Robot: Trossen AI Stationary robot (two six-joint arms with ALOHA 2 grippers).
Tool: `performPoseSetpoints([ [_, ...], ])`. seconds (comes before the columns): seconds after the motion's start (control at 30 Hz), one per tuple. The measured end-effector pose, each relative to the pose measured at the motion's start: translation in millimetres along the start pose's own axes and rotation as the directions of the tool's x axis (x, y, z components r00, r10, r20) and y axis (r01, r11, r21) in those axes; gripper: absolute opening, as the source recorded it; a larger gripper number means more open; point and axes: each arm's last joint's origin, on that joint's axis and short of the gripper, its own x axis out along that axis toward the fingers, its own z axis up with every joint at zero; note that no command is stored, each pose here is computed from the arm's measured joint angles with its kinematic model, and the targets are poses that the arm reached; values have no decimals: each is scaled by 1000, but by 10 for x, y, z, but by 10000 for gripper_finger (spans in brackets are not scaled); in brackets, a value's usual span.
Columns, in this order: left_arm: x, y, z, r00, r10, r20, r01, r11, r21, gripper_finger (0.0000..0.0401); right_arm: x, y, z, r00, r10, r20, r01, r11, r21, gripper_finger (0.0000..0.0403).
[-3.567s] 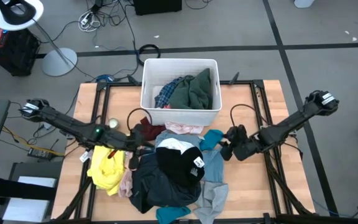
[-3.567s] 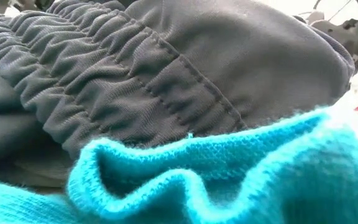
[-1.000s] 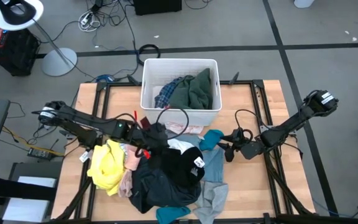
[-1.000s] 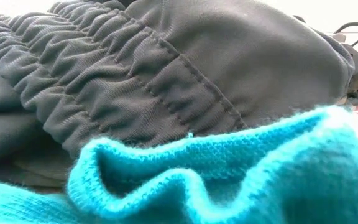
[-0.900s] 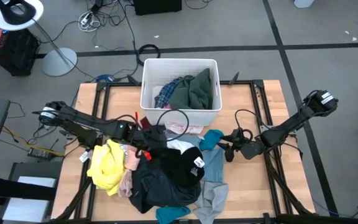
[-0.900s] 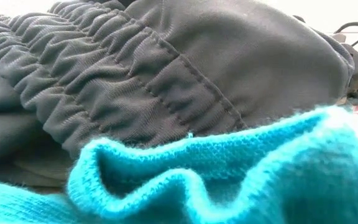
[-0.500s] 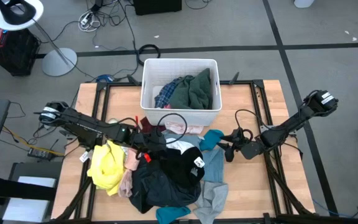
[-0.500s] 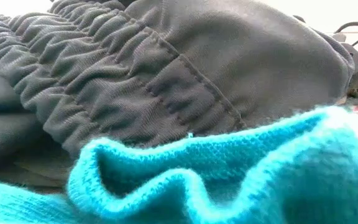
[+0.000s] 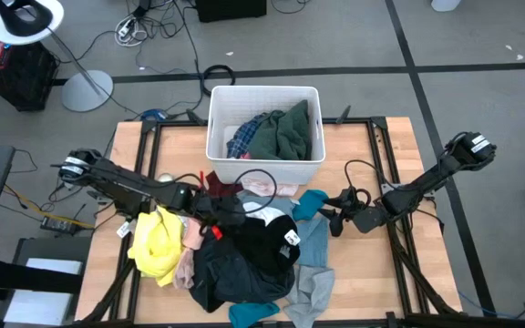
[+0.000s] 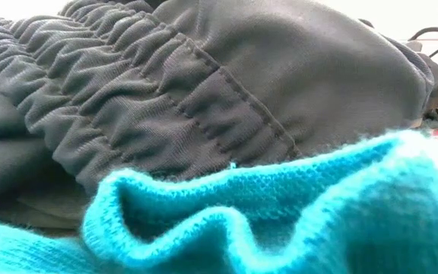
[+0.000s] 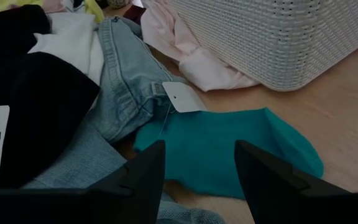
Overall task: Sort clothes
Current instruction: Put the black underwear into the white laundry bin
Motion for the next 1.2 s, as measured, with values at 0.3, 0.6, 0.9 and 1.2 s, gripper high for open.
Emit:
performPoseSetpoints([
  [0.3, -244, -108, 327, 999, 24, 49, -26, 999, 46, 2, 0, 0, 0, 1000, 0, 0, 0, 1000, -7, 194],
  [0.6, -246, -163, 336, 995, -93, 37, 96, 992, -83, 53, 0, 0, 0, 1000, 0, 0, 0, 1000, -9, 194],
  [0.9, -195, -342, 237, 994, -107, 4, 107, 993, -58, 127, 1, 7, 6, 1000, 5, 5, -5, 1000, 1, 194],
  [1.2, 33, -474, 86, 998, 46, -31, -46, 999, -4, 126, 1, 14, 13, 1000, 10, 11, -11, 1000, 9, 194],
])
